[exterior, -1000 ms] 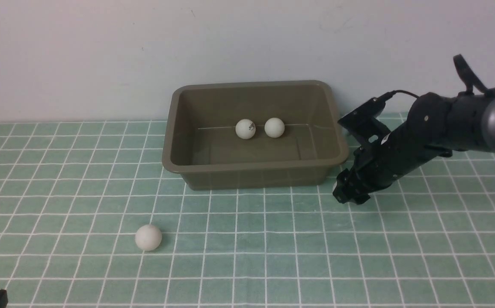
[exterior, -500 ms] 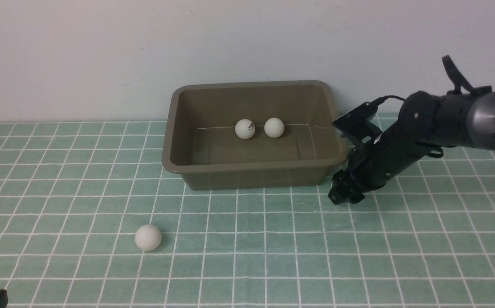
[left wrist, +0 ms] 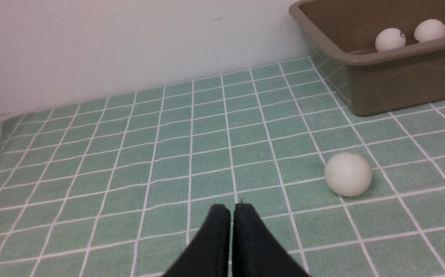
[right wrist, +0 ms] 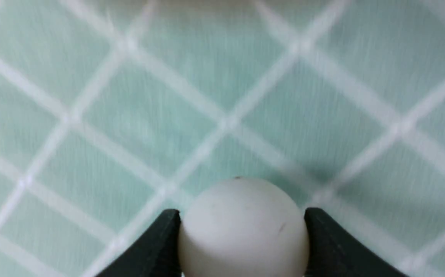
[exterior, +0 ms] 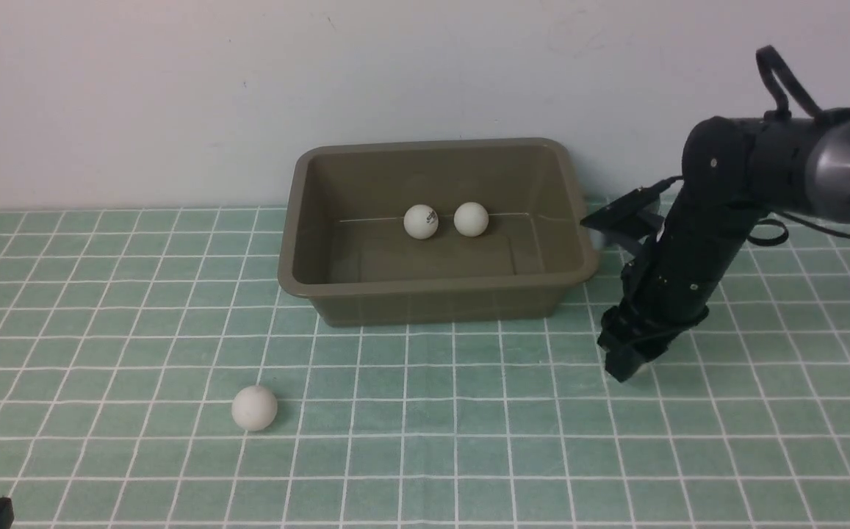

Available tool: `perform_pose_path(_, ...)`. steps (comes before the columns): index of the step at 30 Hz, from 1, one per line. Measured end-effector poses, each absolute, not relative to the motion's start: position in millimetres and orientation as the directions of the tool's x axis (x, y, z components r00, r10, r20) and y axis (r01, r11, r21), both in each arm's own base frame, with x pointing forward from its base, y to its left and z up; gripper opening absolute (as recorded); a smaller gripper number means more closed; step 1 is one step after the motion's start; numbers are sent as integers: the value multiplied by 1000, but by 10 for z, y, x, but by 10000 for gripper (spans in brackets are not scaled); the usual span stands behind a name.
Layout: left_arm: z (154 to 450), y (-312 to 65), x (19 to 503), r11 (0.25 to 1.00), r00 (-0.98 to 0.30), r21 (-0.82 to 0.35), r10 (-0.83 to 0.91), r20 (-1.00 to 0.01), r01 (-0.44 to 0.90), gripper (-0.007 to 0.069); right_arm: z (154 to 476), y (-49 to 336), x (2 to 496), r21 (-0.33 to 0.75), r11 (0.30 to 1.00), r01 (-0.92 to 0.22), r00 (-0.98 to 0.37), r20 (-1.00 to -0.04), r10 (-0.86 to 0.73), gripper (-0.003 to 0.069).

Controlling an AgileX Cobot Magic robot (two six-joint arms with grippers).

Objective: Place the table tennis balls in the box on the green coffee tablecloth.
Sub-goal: 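Reach for and grasp a ping pong ball on the table, then release the ping pong ball into the bin and lift the gripper away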

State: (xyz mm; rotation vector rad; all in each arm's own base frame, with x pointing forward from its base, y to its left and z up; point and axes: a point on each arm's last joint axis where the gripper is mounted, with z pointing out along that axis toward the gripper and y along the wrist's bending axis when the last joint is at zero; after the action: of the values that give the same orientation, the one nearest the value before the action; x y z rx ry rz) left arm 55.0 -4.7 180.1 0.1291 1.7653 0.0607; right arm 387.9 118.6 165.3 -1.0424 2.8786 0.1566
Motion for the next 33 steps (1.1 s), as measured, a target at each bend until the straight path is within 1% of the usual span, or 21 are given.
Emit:
perform_pose_path(2,1801,-47,550,992,-193,112,121,-974,54,-4,1694,1153,3813,81,775,-627,-779,-44,-626,365)
perform_pose_path(3,1801,-47,550,992,-193,112,121,-974,54,-4,1732,1148,3797,84,776,-625,-780,-37,-624,365)
perform_pose_path(7,1801,-47,550,992,-193,112,121,-974,54,-4,2038,1145,3734,74,782,-619,-785,-103,-611,365)
perform_pose_path(10,1801,-47,550,992,-193,112,121,-974,54,-4,2401,1151,3631,76,783,-617,-780,-190,-596,365)
perform_pose_path(12,1801,-47,550,992,-193,112,121,-974,54,-4,2552,1159,3582,79,776,-626,-767,-243,-594,365)
perform_pose_path(15,1801,-47,550,992,-193,112,121,-974,54,-4,2707,1232,3625,72,766,-639,-723,-397,-566,365)
perform_pose_path(17,1801,-47,550,992,-193,112,121,-974,54,-4,2756,1355,3717,39,749,-661,-655,-518,-551,365)
perform_pose_path(18,1801,-47,550,992,-193,112,121,-974,54,-4,2763,1431,3761,11,744,-668,-613,-574,-542,365)
perform_pose_path(19,1801,-47,550,992,-193,112,121,-974,54,-4,2767,1529,3808,-23,722,-692,-546,-637,-544,365)
perform_pose_path(21,1801,-47,550,992,-193,112,121,-974,54,-4,2733,1657,3891,-90,708,-700,-461,-700,-545,365)
perform_pose_path(22,1801,-47,550,992,-193,112,121,-974,54,-4,2712,1704,3939,-115,716,-689,-433,-727,-533,365)
perform_pose_path(24,1801,-47,550,992,-193,112,121,-974,54,-4,2627,1751,4027,-142,731,-667,-407,-753,-517,365)
perform_pose_path(26,1801,-47,550,992,-193,112,121,-974,54,-4,2522,1763,4096,-154,743,-651,-404,-758,-511,365)
perform_pose_path(30,1801,-47,550,992,-193,112,121,-974,54,-4,2229,1784,4223,-167,754,-635,-419,-746,-518,365)
perform_pose_path(33,1801,-47,550,992,-193,112,121,-974,54,-4,2121,1792,4256,-166,758,-630,-429,-740,-519,365)
